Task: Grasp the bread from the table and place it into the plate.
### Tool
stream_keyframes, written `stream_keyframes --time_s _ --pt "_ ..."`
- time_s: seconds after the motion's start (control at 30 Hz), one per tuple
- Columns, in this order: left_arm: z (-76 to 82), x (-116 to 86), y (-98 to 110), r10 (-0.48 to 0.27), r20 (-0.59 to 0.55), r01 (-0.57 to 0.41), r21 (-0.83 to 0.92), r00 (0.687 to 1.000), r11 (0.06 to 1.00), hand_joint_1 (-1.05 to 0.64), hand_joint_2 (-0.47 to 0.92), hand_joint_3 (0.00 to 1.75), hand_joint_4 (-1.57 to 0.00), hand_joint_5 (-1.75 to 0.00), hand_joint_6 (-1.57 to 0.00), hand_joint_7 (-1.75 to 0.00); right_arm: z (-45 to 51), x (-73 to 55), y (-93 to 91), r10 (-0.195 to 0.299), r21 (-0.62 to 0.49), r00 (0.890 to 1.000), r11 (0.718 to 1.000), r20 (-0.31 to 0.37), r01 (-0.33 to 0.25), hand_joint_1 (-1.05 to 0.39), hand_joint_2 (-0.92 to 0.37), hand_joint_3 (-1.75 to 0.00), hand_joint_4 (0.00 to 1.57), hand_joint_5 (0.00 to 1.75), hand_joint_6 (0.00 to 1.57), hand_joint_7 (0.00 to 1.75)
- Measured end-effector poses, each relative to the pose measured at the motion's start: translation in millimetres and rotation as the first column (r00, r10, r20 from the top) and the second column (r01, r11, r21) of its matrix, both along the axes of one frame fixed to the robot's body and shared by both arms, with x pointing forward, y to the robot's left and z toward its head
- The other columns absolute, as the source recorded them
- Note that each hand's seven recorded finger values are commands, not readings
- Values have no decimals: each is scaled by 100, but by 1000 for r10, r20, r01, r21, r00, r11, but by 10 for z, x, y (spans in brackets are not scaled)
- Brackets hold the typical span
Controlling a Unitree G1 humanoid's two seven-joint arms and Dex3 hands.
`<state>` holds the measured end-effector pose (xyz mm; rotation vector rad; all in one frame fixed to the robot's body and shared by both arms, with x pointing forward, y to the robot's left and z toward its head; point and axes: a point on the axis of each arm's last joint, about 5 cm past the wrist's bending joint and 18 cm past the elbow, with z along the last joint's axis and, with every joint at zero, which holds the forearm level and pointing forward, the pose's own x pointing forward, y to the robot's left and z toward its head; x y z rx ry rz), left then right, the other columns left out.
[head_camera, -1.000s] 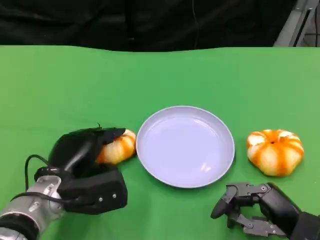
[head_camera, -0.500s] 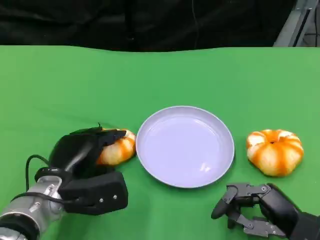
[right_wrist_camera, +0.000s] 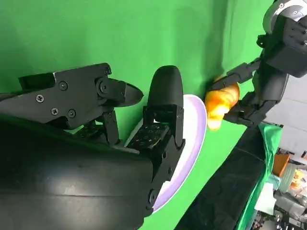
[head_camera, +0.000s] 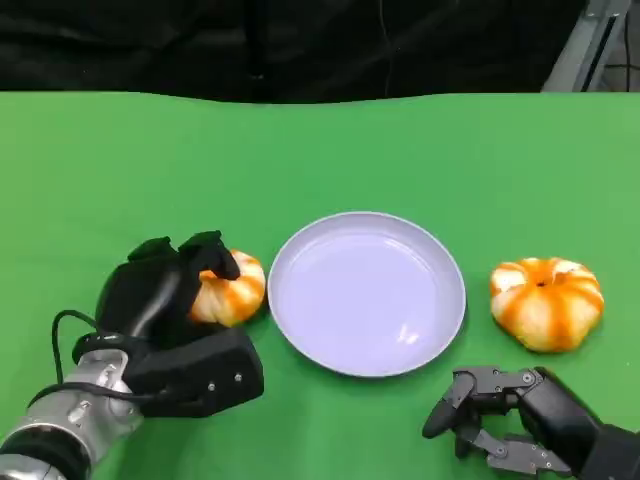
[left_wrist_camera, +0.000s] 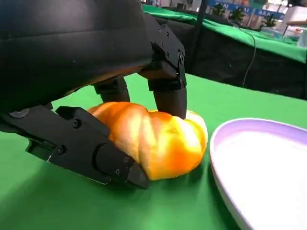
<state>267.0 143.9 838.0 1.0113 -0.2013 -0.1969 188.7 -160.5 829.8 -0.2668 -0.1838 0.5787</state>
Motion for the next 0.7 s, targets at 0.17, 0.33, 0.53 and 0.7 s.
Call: stream_keyframes --time_s 0.17,0.33,0.53,0.7 --pt "-8 -7 -4 16 18 -15 -11 1000 1000 -7 83 0 -62 -175 -50 -171 -5 -2 -1 -1 -1 1000 1000 -3 1 0 -92 -47 70 148 82 97" --pt "-23 -22 0 39 46 -39 -21 998 999 -8 86 1 -54 -175 -48 -164 -7 -3 1 -1 0 1000 1000 -4 1 1 -92 -48 71 148 82 96" --pt "-17 -18 10 86 96 -83 -35 992 996 -9 86 0 -52 -175 -51 -157 -7 -3 4 0 -2 1000 1000 -4 0 2 -92 -48 71 149 82 95" --pt "5 -7 11 93 123 -88 -47 988 995 -7 84 0 -53 -175 -54 -153 -6 0 7 1 -1 1000 1000 -3 -1 2 -92 -48 71 149 83 95"
